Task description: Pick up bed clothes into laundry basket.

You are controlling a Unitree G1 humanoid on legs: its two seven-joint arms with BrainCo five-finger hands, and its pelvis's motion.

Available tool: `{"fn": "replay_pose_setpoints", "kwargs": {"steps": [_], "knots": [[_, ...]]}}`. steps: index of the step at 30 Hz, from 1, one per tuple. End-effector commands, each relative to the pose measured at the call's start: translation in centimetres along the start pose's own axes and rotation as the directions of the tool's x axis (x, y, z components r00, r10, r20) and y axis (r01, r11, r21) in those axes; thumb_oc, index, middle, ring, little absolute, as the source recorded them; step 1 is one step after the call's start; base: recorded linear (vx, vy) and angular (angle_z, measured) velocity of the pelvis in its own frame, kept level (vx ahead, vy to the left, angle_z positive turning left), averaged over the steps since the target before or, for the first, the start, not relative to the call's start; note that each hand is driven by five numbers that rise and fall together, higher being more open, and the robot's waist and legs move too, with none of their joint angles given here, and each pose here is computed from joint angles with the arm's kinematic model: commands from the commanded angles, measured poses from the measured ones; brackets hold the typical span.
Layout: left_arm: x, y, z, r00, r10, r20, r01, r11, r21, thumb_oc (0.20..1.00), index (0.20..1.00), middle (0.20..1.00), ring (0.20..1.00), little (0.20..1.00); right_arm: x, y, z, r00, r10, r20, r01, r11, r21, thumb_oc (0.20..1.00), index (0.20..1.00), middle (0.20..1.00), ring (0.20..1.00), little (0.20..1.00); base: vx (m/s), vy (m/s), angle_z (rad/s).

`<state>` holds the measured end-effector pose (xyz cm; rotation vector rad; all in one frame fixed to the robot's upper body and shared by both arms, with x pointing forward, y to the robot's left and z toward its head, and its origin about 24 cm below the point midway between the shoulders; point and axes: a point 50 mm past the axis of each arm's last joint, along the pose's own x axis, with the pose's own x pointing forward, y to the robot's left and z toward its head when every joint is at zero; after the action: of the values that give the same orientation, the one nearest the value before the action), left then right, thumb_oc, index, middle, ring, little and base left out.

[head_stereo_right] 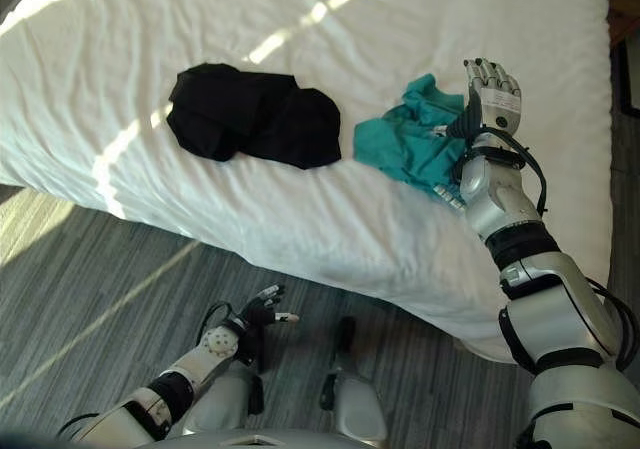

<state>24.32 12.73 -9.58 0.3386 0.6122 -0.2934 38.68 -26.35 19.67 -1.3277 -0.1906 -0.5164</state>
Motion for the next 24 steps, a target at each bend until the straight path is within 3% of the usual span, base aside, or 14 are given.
{"fn": "replay_pose_setpoints", "kwargs": {"steps": [1,2,3,4,5,7,8,9,10,13,15,19,21,24], "knots": [[-0.7,2.5,-3.8,0.972,0.13,-0.196,-0.12,0.991,0.061,1.0,1.0,1.0,1.0,1.0,1.2,-1.1,-1.3,0.997,0.03,-0.068,-0.027,0.999,0.044,1.0,1.0,1.0,1.0,1.0,0.03,-0.029,0.1],[-1.4,3.7,-5.3,0.95,0.18,-0.257,-0.168,0.984,0.066,1.0,1.0,1.0,1.0,1.0,0.7,-0.2,-1.9,0.994,0.07,-0.087,-0.065,0.996,0.059,0.442,0.442,0.442,0.442,0.442,0.04,-0.032,0.04],[-2.4,5.5,-6.9,0.915,0.244,-0.32,-0.233,0.97,0.074,1.0,1.0,1.0,1.0,1.0,0.1,0.7,-2.3,0.99,0.107,-0.095,-0.099,0.991,0.088,0.2,0.2,0.2,0.2,0.2,0.07,-0.04,-0.01],[-3.8,7.9,-8.7,0.863,0.329,-0.384,-0.321,0.943,0.086,1.0,1.0,1.0,1.0,1.0,-1.4,2.3,-3.1,0.981,0.167,-0.099,-0.154,0.98,0.124,0.2,0.2,0.2,0.2,0.2,0.04,-0.028,0.01],[-3.8,8.0,-8.7,0.862,0.33,-0.384,-0.321,0.943,0.088,1.0,1.0,1.0,1.0,1.0,-1.4,2.4,-3.1,0.981,0.168,-0.099,-0.155,0.98,0.125,0.2,0.2,0.2,0.2,0.2,0.06,-0.023,-0.01],[-7.2,15.1,-9.7,0.757,0.554,-0.346,-0.474,0.83,0.293,1.0,1.0,1.0,1.0,1.0,-6.8,6.7,-5.7,0.943,0.312,-0.114,-0.284,0.936,0.21,0.2,0.2,0.2,0.2,0.2,0.12,0.003,0.01],[-7.2,15.2,-9.7,0.757,0.555,-0.346,-0.473,0.83,0.296,1.0,1.0,1.0,1.0,1.0,-6.9,6.7,-5.7,0.943,0.313,-0.116,-0.284,0.935,0.212,0.2,0.2,0.2,0.2,0.2,0.19,0.019,0.13],[-9.0,20.0,-7.8,0.68,0.696,-0.23,-0.611,0.711,0.348,1.0,1.0,1.0,1.0,1.0,-11.9,9.8,-7.6,0.889,0.435,-0.144,-0.39,0.883,0.262,0.2,0.2,0.2,0.2,0.2,0.09,0.011,0.16],[-9.0,20.1,-7.8,0.679,0.697,-0.23,-0.611,0.71,0.35,1.0,1.0,1.0,1.0,1.0,-12.0,9.8,-7.6,0.888,0.436,-0.145,-0.39,0.882,0.263,0.2,0.2,0.2,0.2,0.2,0.17,0.006,0.12],[-10.3,25.4,-1.4,0.536,0.843,0.053,-0.806,0.492,0.33,1.0,1.0,1.0,1.0,1.0,-20.0,13.4,-10.1,0.746,0.634,-0.204,-0.572,0.767,0.292,0.2,0.2,0.2,0.2,0.2,0.14,0.0,0.08],[-10.5,27.1,4.0,0.45,0.861,0.239,-0.886,0.397,0.239,1.0,1.0,1.0,1.0,1.0,-25.2,15.0,-10.8,0.628,0.744,-0.229,-0.671,0.666,0.326,0.2,0.2,0.2,0.2,0.2,0.12,0.011,0.05],[-9.3,22.4,16.2,0.356,0.611,0.708,-0.913,0.39,0.123,1.0,1.0,1.0,1.0,1.0,-33.9,17.0,-11.3,0.362,0.894,-0.266,-0.85,0.433,0.3,0.2,0.2,0.2,0.2,0.2,0.1,0.02,0.0],[-8.6,19.4,18.7,0.353,0.492,0.796,-0.901,0.408,0.148,1.0,1.0,1.0,1.0,1.0,-36.6,17.2,-11.4,0.268,0.916,-0.298,-0.877,0.36,0.318,0.2,0.2,0.2,0.2,0.2,0.04,0.069,-0.15],[-6.1,16.6,20.5,0.406,0.437,0.802,-0.889,0.393,0.236,1.0,1.0,1.0,1.0,1.0,-40.4,17.2,-10.8,0.137,0.95,-0.279,-0.917,0.229,0.328,0.2,0.2,0.2,0.2,0.2,0.04,0.099,-0.37]]}}
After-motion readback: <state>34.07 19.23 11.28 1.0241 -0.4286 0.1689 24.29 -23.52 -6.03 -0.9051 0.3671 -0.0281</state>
